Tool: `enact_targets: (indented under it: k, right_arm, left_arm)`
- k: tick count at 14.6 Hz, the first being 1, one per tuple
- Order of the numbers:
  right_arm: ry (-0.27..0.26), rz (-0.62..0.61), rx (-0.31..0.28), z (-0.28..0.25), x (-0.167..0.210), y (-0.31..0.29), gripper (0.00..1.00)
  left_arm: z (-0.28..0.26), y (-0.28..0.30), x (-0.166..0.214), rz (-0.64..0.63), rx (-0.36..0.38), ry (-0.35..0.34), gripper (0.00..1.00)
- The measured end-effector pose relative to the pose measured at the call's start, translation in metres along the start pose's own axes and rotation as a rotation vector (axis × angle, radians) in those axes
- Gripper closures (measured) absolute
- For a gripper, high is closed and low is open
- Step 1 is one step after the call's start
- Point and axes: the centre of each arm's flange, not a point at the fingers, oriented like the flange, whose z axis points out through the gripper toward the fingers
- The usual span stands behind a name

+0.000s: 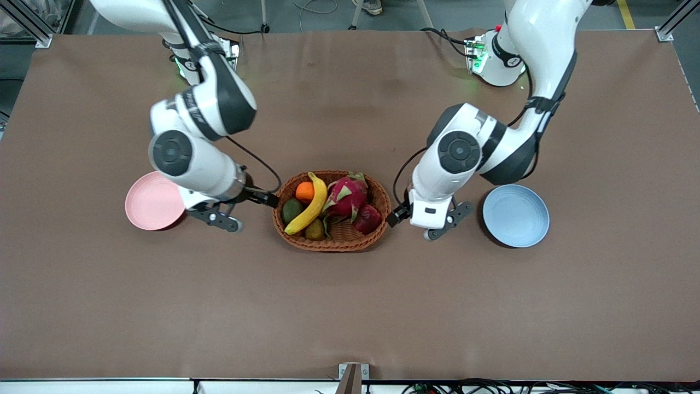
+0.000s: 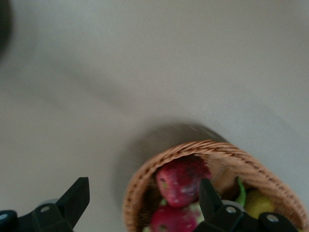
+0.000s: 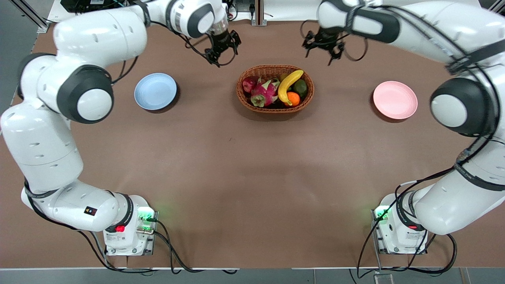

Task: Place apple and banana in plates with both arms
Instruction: 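Lower the right gripper to the banana while the left gripper reaches the dragon fruit, then close the right gripper on the banana while the left gripper grips the dragon fruit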

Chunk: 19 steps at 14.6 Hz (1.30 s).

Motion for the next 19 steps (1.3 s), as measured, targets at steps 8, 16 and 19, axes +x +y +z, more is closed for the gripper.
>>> enact_targets:
  k: [8,16,19]
  right_arm:
    - [-0.031,0.31,-0.012,0.102,-0.016,-0.067,0.1]
    - [-0.074,0.354,-0.001,0.114,-0.013,-0.068,0.22]
    - [-0.076,0.355,-0.007,0.118,-0.013,-0.068,0.24]
  left_arm:
    - [0.083,0.023,-0.055,-0.247,-0.048,-0.034,0.0]
    - [0.116,0.017,-0.057,-0.254,-0.006,-0.047,0.0]
    - [0.118,0.019,-0.056,-0.256,-0.015,-0.048,0.0]
